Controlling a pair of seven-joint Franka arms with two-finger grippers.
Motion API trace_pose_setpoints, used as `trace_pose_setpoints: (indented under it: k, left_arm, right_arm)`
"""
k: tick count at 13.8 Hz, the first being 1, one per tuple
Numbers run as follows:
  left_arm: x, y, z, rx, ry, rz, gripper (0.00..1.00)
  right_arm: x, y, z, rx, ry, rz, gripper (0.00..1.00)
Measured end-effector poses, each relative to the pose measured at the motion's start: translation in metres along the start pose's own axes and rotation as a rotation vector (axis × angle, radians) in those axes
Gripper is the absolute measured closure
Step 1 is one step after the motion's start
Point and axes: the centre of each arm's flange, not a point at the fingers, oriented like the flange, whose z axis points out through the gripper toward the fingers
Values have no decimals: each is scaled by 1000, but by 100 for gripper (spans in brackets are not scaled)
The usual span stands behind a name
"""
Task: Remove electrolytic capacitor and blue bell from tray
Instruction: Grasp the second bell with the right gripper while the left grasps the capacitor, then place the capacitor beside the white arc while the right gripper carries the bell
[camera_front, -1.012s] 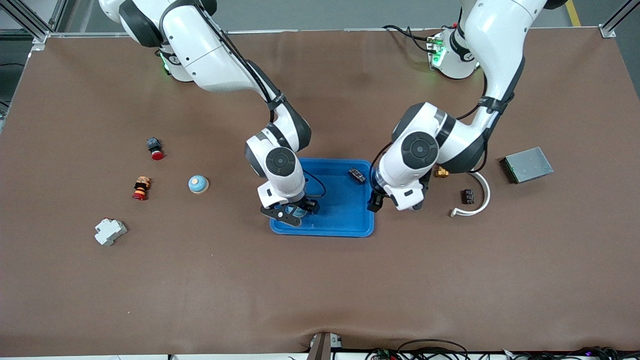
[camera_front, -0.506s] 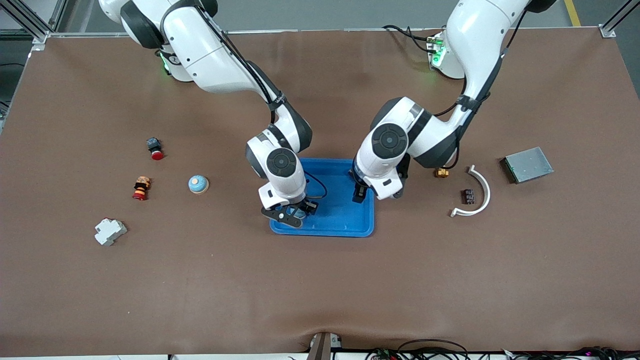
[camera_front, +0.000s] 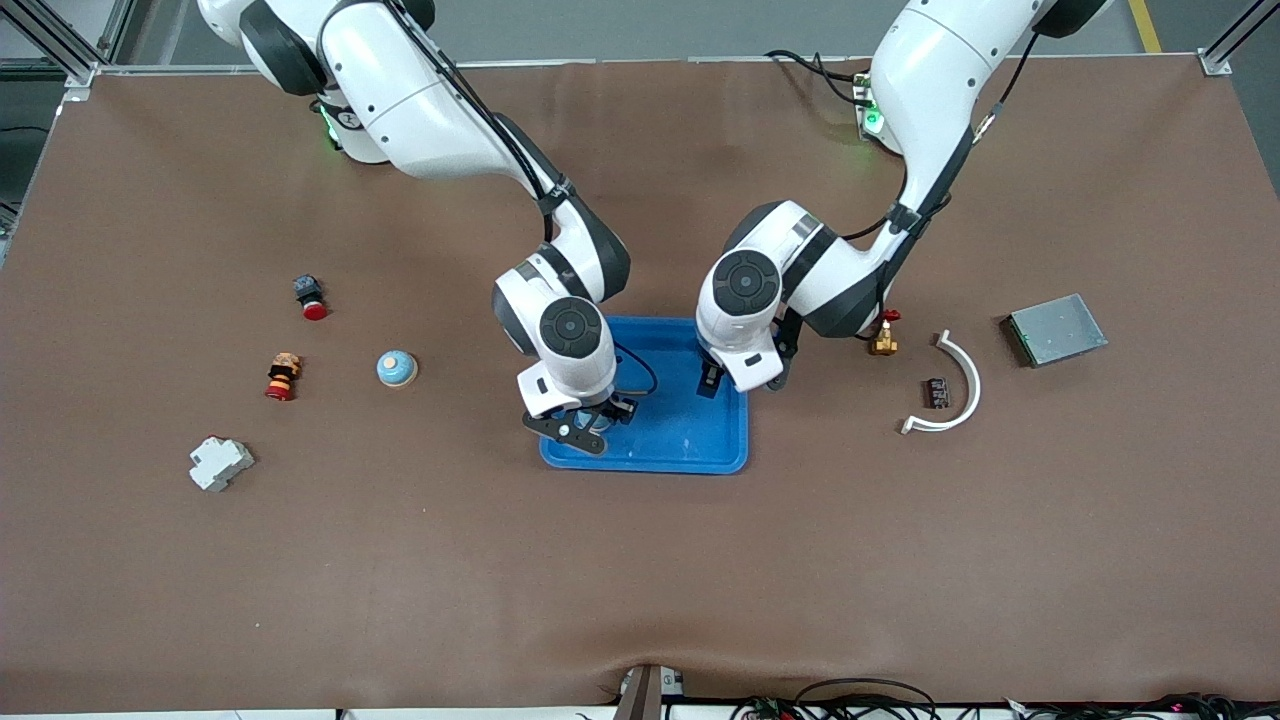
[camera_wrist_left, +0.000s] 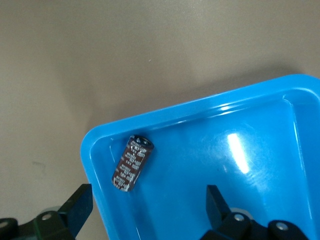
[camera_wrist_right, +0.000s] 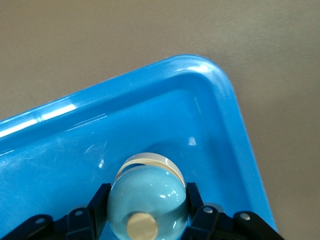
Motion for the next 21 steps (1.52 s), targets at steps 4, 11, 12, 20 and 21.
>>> trace_pose_setpoints:
  k: [4,11,12,20,21]
  left_arm:
    - [-4,-3,23,12,19,25,0]
    - [-17,-5,65,1,46,66,0]
    - [-17,-4,67,0,45,67,0]
    - [-15,-3,78,-9,61,86,0]
    - [-15,-3,78,-9,61,86,0]
  right_arm:
    - [13,11,-25,-26,-9,-21,35]
    - [85,98,-51,-34,-29,-153,35]
    - [96,118,-55,-33,-32,-180,35]
    - [154,254,-40,-5,-21,-351,35]
    - [157,263,-34,5,-14,-359,35]
